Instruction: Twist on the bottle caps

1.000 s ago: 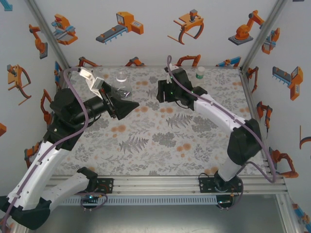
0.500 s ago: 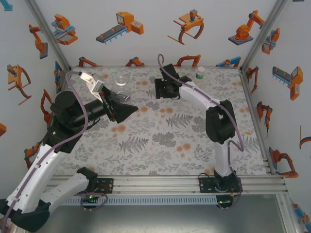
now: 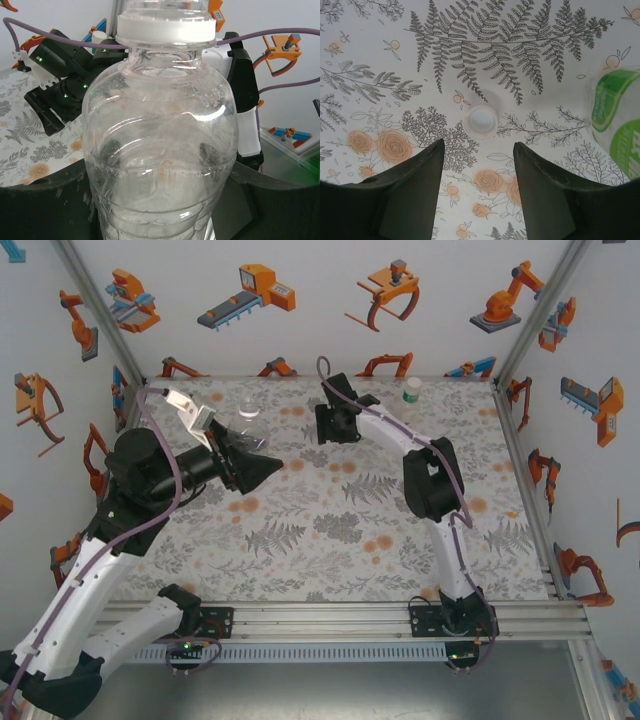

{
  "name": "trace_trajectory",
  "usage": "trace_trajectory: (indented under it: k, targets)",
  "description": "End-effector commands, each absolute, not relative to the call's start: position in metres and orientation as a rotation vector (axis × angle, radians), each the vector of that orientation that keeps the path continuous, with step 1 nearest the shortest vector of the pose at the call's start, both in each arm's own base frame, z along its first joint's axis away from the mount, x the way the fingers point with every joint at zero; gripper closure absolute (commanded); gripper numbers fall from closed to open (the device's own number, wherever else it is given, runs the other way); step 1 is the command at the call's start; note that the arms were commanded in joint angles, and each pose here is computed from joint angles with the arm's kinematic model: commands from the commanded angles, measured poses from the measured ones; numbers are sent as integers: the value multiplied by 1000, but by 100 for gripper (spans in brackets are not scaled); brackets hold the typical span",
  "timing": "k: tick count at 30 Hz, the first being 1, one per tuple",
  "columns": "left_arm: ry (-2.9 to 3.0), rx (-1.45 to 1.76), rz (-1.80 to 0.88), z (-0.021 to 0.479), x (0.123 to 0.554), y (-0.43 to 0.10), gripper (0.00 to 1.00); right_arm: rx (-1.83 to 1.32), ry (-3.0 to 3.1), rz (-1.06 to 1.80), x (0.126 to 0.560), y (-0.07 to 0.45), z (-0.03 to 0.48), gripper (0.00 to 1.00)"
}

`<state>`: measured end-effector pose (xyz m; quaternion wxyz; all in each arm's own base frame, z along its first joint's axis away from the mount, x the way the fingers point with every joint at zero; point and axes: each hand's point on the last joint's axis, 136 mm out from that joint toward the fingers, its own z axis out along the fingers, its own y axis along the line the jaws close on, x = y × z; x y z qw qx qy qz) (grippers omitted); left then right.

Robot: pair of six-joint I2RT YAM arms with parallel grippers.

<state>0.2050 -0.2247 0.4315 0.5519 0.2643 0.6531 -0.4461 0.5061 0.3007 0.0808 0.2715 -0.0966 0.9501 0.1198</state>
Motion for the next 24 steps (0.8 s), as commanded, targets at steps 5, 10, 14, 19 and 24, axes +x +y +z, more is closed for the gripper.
trace_trajectory:
  k: [5, 10, 14, 19, 24]
  targets:
    - [1545, 608, -1042, 435, 207, -222, 100, -322, 2580, 275, 513, 304, 66, 48]
    - [1553, 594, -1038, 434, 205, -219, 100, -339, 2601, 267, 513, 306, 56, 50]
    - [1558, 585, -1032, 433, 205, -217, 100, -343, 2618, 270, 511, 307, 50, 53]
    - [1573, 569, -1026, 429, 207, -215, 100, -345, 2624, 279, 509, 307, 48, 56]
    - [1577, 556, -1023, 427, 207, -213, 100, -349, 2620, 280, 510, 308, 50, 59]
